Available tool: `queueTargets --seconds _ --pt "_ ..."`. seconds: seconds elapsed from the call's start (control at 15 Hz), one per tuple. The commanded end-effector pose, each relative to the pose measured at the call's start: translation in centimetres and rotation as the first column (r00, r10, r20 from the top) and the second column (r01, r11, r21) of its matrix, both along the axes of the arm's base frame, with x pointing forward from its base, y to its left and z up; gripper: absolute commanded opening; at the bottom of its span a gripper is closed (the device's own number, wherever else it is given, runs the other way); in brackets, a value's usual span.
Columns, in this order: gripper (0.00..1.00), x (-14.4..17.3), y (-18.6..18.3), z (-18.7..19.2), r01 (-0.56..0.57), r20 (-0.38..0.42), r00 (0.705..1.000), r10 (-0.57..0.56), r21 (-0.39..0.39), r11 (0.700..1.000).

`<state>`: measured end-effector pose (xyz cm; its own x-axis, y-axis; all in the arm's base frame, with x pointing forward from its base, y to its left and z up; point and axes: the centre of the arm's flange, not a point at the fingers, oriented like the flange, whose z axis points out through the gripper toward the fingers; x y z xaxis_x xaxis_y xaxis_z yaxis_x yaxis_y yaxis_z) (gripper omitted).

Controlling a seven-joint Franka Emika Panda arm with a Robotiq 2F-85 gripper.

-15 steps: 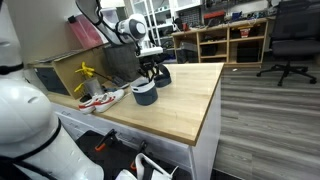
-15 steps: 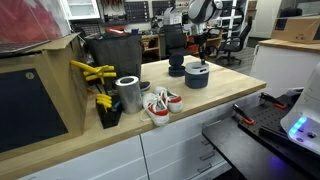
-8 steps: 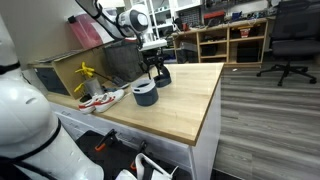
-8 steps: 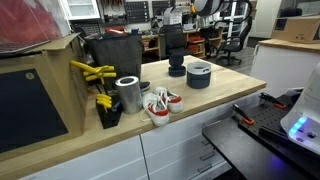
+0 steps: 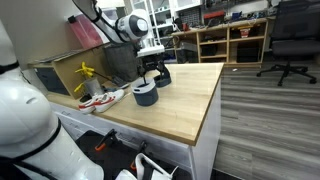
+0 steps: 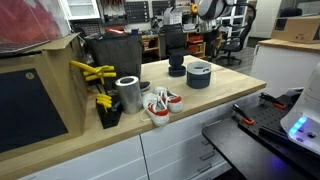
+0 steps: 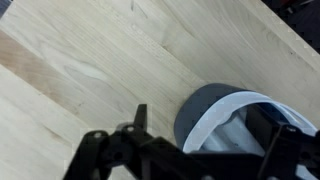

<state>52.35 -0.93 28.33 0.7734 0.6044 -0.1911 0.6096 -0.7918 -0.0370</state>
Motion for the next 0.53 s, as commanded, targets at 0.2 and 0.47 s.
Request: queueTargets --seconds 0.2,0.47 --pt "0.82 -1.0 1.0 -3.6 0.242 0.056 0.968 -0.245 0.05 0.969" --pt "0.58 -0.6 0.1 -3.5 0.292 0.105 0.949 -0.298 0.074 0.954"
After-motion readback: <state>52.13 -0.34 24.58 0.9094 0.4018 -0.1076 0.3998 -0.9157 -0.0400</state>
